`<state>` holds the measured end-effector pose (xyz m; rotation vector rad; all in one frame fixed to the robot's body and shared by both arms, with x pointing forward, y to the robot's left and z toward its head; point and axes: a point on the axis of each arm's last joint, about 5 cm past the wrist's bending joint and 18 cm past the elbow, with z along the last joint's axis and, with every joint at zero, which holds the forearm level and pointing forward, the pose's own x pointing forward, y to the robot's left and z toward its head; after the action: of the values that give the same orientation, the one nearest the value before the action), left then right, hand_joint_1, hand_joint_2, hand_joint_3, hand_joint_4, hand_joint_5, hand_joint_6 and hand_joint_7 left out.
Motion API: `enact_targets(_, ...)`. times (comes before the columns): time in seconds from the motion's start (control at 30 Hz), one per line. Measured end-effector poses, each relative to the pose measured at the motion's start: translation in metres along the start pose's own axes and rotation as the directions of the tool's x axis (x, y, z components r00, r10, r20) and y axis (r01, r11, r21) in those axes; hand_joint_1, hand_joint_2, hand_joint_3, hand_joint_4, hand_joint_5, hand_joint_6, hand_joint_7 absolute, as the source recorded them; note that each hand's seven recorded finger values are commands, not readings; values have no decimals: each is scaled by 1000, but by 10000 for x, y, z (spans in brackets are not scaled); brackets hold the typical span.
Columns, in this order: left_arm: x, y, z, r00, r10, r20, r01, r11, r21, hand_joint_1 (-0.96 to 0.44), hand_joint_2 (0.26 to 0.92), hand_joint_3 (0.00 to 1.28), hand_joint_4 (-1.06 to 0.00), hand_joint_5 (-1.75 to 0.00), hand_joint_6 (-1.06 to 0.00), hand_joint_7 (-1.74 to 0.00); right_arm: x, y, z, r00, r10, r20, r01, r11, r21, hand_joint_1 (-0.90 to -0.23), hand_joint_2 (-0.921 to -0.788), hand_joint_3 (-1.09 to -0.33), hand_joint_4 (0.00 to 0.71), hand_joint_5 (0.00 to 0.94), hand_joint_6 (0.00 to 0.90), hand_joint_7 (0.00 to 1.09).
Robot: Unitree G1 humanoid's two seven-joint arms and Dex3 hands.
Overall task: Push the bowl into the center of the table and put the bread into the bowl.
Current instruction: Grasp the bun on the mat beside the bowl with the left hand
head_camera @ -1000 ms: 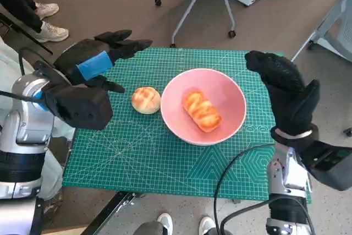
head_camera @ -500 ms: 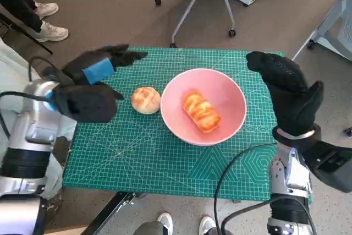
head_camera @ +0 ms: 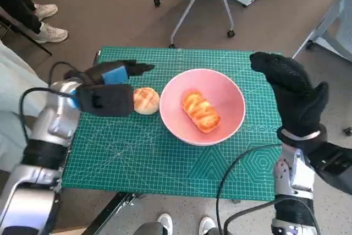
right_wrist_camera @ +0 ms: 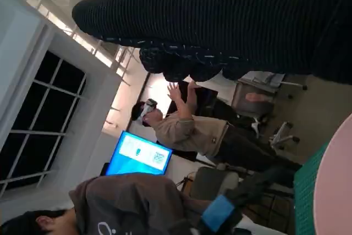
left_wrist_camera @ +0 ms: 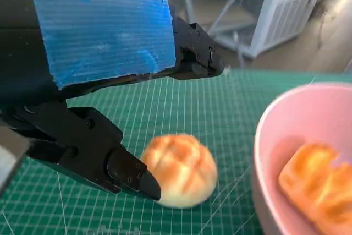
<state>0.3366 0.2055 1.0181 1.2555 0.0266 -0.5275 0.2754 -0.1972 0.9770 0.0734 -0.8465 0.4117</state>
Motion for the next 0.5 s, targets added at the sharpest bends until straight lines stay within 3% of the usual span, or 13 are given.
enact_targets(0.3, 175, -143, 26, 997, -68, -33, 68, 998, 4, -157, 775, 0, -151, -11, -272, -6, -3, -6, 4, 1000, 1, -1, -1, 1000, -4, -689, -921, -739, 207, 4, 80, 470)
enact_targets(0.5, 270, -222, 40, 990, -121, -78, 123, 992, 13, -15, 795, 11, -222, -26, -339, -32, -2, -7, 9, 1000, 2, 0, -2, 1000, -6, -693, -921, -738, 208, 3, 85, 460)
